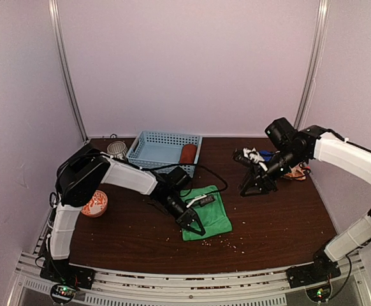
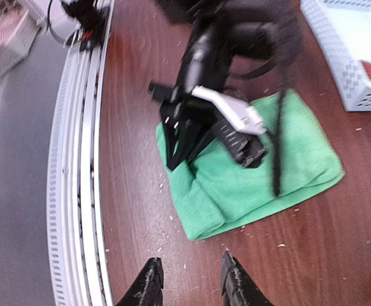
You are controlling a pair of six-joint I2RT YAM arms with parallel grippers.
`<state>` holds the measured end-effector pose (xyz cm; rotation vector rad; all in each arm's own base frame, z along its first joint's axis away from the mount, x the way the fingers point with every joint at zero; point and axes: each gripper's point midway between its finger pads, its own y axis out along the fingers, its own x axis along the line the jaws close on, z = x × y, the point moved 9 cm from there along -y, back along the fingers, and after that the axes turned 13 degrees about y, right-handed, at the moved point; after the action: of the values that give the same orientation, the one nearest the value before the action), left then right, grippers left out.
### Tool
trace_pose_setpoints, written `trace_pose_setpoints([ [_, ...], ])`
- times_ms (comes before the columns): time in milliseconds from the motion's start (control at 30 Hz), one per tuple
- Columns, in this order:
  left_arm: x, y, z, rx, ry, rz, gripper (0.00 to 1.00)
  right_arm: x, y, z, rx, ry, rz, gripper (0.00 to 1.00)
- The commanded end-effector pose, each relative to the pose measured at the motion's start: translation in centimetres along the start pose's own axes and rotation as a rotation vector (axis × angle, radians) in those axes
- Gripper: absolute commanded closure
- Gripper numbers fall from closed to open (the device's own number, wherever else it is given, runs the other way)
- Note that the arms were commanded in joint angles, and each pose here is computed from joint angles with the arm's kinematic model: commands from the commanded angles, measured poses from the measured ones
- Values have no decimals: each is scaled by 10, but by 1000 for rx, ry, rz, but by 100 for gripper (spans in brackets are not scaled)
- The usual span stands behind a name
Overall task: Roll the towels
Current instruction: Roll the towel at the center of the board.
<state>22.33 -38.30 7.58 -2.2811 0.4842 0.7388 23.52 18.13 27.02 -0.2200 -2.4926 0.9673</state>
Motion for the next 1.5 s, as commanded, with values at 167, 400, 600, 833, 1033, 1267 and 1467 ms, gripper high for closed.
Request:
trace_pose_setpoints([
  [167, 4, 6, 14, 10, -142, 96, 99, 40, 91, 36, 273, -323, 187, 62],
  [400, 4, 5, 12, 9, -139, 89, 99, 42, 150, 33, 311, -387, 218, 58],
  [600, 5, 4, 13, 18, -140, 80, 98, 38, 184, 45, 391, -404, 176, 57],
  [833, 5, -1, 9, 11, -134, 59, 97, 34, 195, 59, 438, -362, 145, 82],
  [1033, -2, -12, 4, 19, -106, -34, 83, 34, 197, 71, 501, -294, 83, 95],
  [1267, -34, -52, 3, -23, 2, -320, 66, 38, 184, 79, 627, -37, -213, 98],
  [1467, -62, -91, 9, -158, 84, -622, 61, 12, 194, 83, 705, 175, -328, 98],
])
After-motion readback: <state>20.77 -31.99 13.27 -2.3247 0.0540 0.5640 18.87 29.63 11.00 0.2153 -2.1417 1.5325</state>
